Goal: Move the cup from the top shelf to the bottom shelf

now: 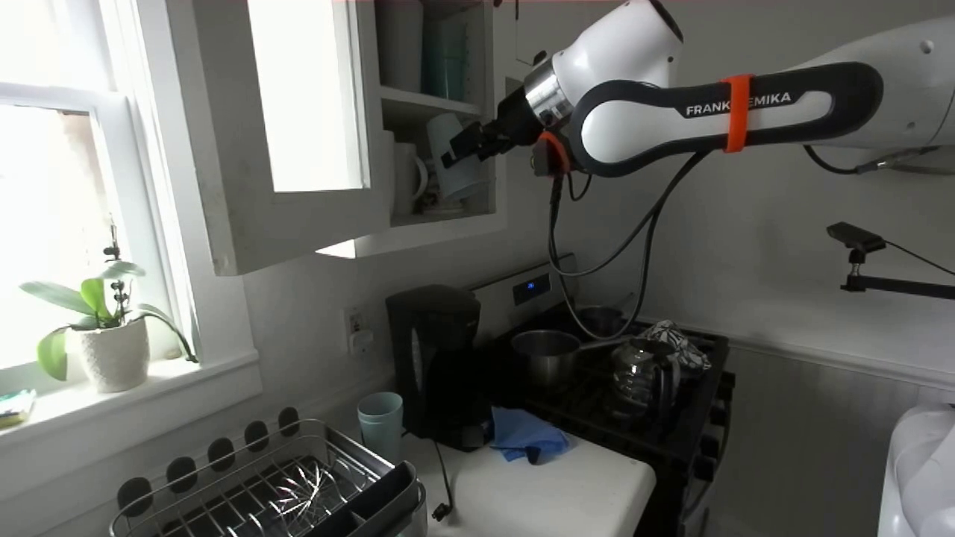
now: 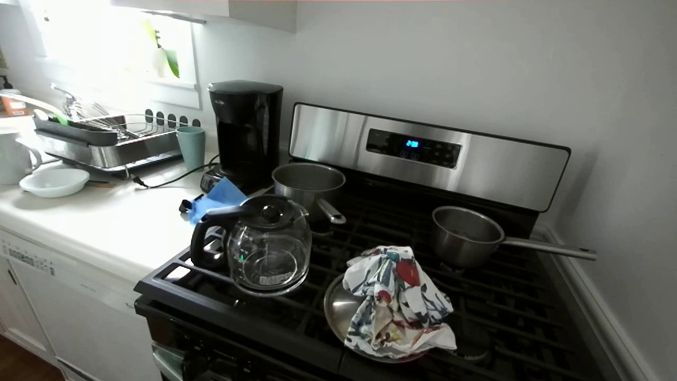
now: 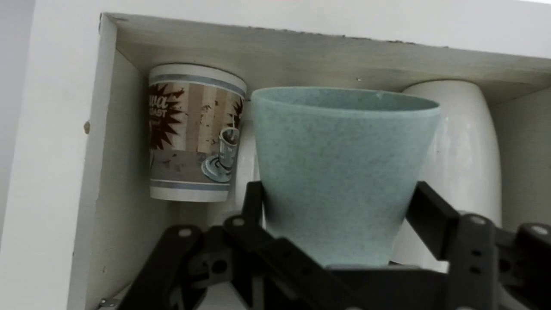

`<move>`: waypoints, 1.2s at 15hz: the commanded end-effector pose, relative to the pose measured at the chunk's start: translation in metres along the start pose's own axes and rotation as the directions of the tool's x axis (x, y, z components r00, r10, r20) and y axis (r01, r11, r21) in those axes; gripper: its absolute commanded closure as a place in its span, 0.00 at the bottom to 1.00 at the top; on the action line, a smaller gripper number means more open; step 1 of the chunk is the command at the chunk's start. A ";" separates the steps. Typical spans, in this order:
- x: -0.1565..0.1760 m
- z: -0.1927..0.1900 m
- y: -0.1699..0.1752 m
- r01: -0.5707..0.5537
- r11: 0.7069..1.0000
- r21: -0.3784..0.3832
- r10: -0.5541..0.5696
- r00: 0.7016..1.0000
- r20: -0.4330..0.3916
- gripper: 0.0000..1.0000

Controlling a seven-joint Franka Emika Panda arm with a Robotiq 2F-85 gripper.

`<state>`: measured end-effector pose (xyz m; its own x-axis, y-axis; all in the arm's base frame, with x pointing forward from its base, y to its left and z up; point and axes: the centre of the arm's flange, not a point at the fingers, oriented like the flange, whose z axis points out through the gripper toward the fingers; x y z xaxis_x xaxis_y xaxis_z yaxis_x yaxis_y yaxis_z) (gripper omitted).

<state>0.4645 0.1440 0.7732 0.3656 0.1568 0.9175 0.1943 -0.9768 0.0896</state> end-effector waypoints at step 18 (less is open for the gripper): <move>-0.010 0.043 -0.007 -0.011 1.000 0.021 0.013 0.995 -0.101 0.41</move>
<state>0.4907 0.1512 0.7533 0.3047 0.1432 0.9416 0.2176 -0.9729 0.0775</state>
